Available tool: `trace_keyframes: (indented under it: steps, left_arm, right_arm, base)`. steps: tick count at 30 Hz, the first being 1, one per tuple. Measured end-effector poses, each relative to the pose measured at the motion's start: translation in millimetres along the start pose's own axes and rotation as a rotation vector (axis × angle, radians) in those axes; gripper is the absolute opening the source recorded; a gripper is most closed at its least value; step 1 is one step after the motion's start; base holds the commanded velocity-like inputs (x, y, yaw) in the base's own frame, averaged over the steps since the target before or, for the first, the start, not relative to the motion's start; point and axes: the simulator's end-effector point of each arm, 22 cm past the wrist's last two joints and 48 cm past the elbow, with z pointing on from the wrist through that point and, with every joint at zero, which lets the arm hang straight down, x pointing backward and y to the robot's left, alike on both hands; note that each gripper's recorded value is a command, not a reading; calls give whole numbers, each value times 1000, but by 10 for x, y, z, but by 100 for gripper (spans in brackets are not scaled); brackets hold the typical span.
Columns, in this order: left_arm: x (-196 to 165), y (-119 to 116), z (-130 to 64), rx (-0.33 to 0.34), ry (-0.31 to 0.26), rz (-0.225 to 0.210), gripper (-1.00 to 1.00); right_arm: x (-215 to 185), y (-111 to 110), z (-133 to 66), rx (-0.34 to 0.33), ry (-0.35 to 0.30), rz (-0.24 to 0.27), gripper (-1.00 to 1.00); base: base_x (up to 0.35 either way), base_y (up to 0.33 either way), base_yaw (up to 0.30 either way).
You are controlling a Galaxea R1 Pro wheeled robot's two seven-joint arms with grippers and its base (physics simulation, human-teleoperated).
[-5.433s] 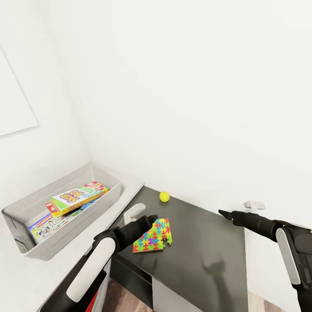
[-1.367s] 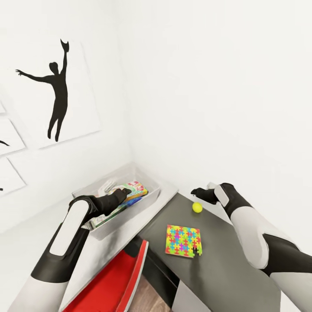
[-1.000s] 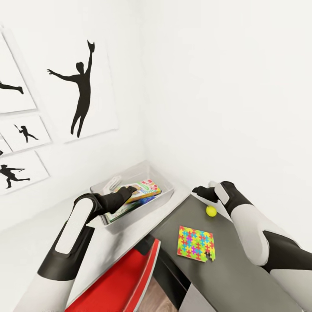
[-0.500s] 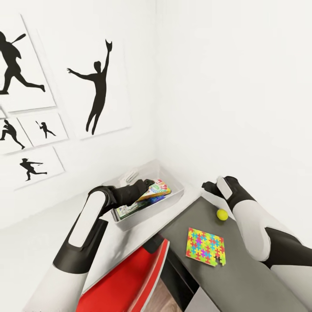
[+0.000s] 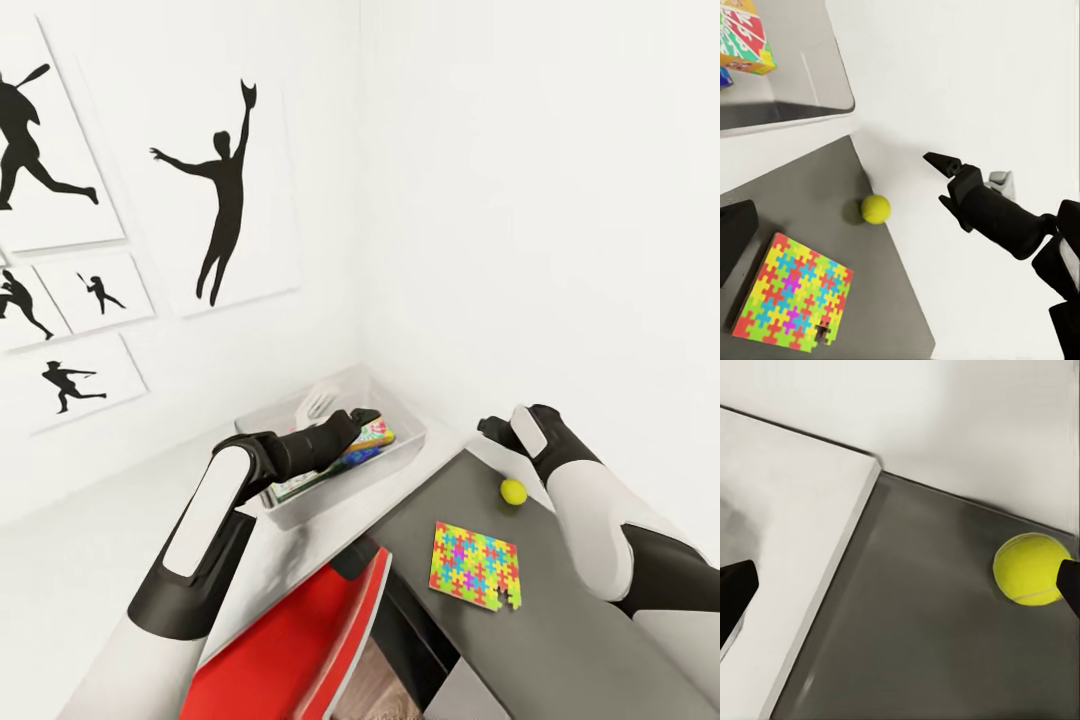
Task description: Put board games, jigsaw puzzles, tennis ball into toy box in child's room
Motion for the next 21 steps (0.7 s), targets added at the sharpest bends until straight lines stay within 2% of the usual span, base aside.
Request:
trace_keyframes:
  steps: [7,16,21]
  left_arm:
    - [41,10,34,29,11,-15,100]
    - [61,75,79,32,19,-30,100]
    - [37,148,93,26,16,-45,100]
  right_arm:
    - [-48,-210,59,20,3,31,100]
    - [-50,-414,133,45,14,59,100]
    - [-16,-545,172,83,26,66,100]
  base:
    - [0,0,3]
    - [0,0,0]
    - [0,0,0]
